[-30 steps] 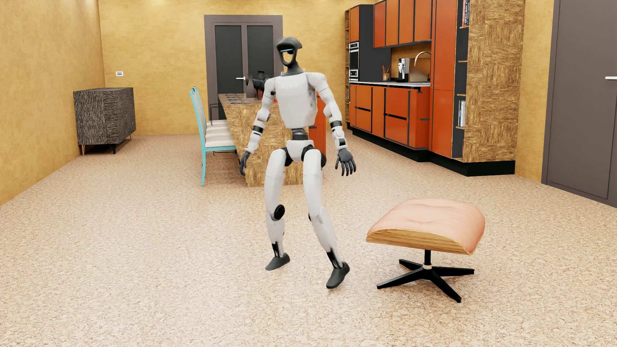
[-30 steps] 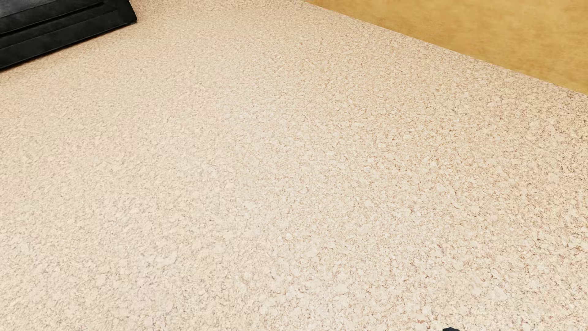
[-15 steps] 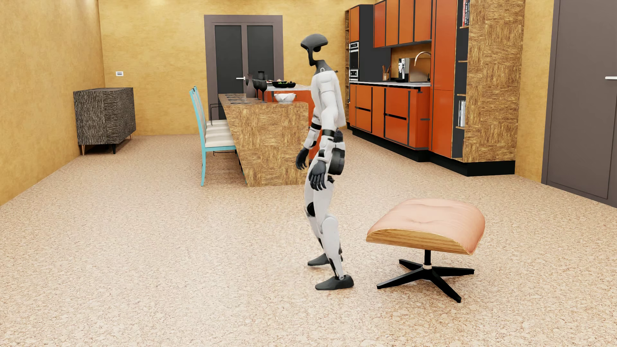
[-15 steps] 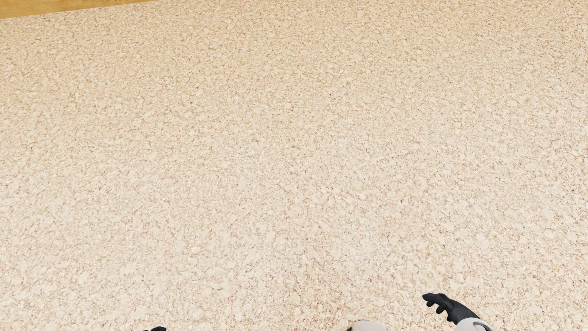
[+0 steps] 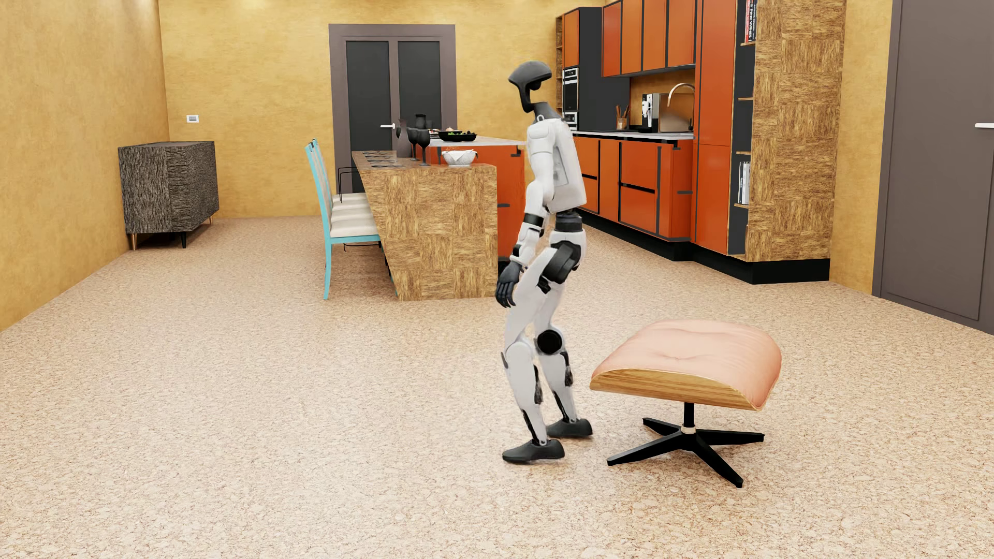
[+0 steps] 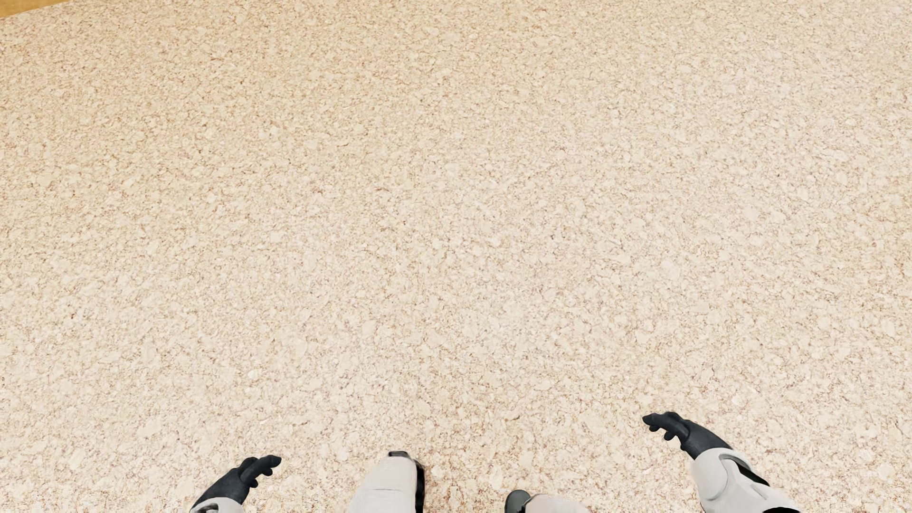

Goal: Sit down on the chair

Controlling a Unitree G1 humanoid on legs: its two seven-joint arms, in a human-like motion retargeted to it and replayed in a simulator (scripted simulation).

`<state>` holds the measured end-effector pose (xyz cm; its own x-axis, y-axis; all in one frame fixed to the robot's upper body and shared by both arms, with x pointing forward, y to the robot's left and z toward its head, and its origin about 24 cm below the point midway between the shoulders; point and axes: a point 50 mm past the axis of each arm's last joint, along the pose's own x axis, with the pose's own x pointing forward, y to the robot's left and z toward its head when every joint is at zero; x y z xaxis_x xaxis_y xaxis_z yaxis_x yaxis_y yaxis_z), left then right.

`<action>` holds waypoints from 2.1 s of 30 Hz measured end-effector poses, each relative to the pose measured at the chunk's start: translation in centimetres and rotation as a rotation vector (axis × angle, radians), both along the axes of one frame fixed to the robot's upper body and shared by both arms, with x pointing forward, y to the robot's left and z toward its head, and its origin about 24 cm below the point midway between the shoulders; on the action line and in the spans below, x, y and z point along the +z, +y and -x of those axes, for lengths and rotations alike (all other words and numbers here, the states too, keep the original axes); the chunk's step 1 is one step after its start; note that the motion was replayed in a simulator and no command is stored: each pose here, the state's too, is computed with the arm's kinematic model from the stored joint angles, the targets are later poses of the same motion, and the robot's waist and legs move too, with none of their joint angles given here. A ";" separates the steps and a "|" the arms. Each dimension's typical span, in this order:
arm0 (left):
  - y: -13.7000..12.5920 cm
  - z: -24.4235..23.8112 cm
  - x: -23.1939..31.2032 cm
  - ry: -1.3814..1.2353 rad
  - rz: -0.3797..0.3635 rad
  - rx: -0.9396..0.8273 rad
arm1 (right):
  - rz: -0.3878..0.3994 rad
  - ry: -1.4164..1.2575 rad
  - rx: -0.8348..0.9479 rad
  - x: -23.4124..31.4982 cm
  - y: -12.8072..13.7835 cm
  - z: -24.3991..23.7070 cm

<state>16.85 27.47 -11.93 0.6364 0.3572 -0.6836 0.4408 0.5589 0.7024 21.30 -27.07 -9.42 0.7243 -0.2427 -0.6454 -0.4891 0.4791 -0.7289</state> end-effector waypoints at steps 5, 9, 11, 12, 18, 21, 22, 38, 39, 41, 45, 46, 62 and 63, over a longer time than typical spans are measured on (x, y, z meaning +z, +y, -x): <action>-1.1 -3.6 1.5 -0.064 0.003 -0.072 | 0.021 -0.085 0.048 2.1 0.4 -3.2; -2.2 -7.8 4.0 -0.172 -0.013 -0.163 | 0.010 -0.220 0.123 4.8 2.1 -6.9; -2.0 -8.8 4.9 -0.220 -0.015 -0.107 | -0.027 -0.234 0.085 5.3 2.7 -7.8; -2.1 -9.6 5.5 -0.244 -0.021 -0.117 | -0.038 -0.258 0.087 5.7 3.2 -8.4; -3.3 -13.7 9.1 -0.364 -0.056 -0.201 | -0.057 -0.364 0.169 8.8 5.8 -11.7; -4.0 -15.4 10.8 -0.417 -0.068 -0.223 | -0.052 -0.422 0.215 10.5 6.9 -13.0; -4.2 -15.9 11.3 -0.430 -0.072 -0.233 | -0.050 -0.435 0.231 11.0 7.2 -13.4; -7.1 -19.2 14.8 -0.517 -0.075 -0.308 | -0.061 -0.529 0.339 13.6 10.6 -15.2; -7.2 -18.9 14.3 -0.496 -0.063 -0.308 | -0.059 -0.499 0.332 12.9 10.3 -14.7; -7.3 -18.3 13.5 -0.464 -0.026 -0.310 | -0.048 -0.430 0.325 11.3 9.7 -13.8; -7.7 -17.2 12.1 -0.375 0.007 -0.359 | -0.051 -0.306 0.280 8.7 8.7 -12.2; -7.7 -16.9 11.7 -0.346 0.014 -0.362 | -0.056 -0.279 0.263 8.2 8.5 -11.8; -4.1 -12.6 6.5 -0.144 0.038 -0.076 | -0.097 -0.155 -0.025 4.1 5.0 -8.3; -4.1 -12.3 6.2 -0.117 0.045 -0.065 | -0.102 -0.136 -0.039 3.9 4.8 -8.1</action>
<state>29.16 23.41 -5.71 0.7334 0.2834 -0.6179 0.3934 0.5643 0.7258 29.38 -22.27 -5.55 0.7977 -0.2106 -0.5651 -0.3691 0.5705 -0.7337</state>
